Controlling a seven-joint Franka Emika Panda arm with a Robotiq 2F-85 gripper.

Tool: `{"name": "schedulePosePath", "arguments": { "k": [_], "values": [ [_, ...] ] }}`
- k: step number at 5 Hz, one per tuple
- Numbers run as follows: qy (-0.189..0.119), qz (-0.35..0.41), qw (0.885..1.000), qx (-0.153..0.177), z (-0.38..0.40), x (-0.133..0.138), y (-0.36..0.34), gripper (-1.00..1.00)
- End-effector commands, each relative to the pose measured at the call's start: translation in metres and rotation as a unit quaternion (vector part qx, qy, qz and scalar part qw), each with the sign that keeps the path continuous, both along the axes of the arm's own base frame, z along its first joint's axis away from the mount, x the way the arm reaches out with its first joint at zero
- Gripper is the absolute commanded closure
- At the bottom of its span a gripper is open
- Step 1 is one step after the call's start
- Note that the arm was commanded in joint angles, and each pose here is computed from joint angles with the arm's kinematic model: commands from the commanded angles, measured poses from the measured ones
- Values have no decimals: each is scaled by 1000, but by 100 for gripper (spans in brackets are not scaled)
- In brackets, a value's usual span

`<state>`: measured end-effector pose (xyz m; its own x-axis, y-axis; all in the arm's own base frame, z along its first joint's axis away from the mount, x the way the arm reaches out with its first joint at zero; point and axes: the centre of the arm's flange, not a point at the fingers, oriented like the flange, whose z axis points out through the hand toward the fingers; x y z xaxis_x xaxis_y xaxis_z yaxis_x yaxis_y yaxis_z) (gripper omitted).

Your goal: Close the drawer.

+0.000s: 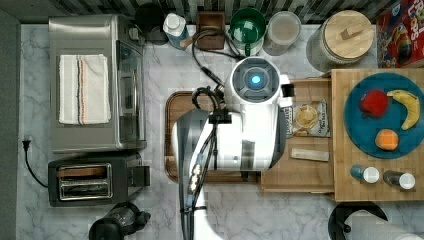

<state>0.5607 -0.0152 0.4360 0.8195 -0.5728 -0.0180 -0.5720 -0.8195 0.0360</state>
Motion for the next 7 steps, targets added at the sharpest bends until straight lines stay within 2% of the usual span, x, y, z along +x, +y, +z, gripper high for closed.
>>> {"name": "schedulePosePath", "arguments": {
  "k": [1, 2, 3, 5, 7],
  "values": [
    [7, 203, 979, 10, -42, -42, 104, -100],
    [3, 257, 966, 20, -64, -46, 103, 100],
    [0, 300, 954, 4, -93, -50, 95, 100],
    [-11, 347, 938, -12, -138, -35, 70, 100],
    [-13, 360, 933, -28, -149, -32, 47, 100]
  ]
}}
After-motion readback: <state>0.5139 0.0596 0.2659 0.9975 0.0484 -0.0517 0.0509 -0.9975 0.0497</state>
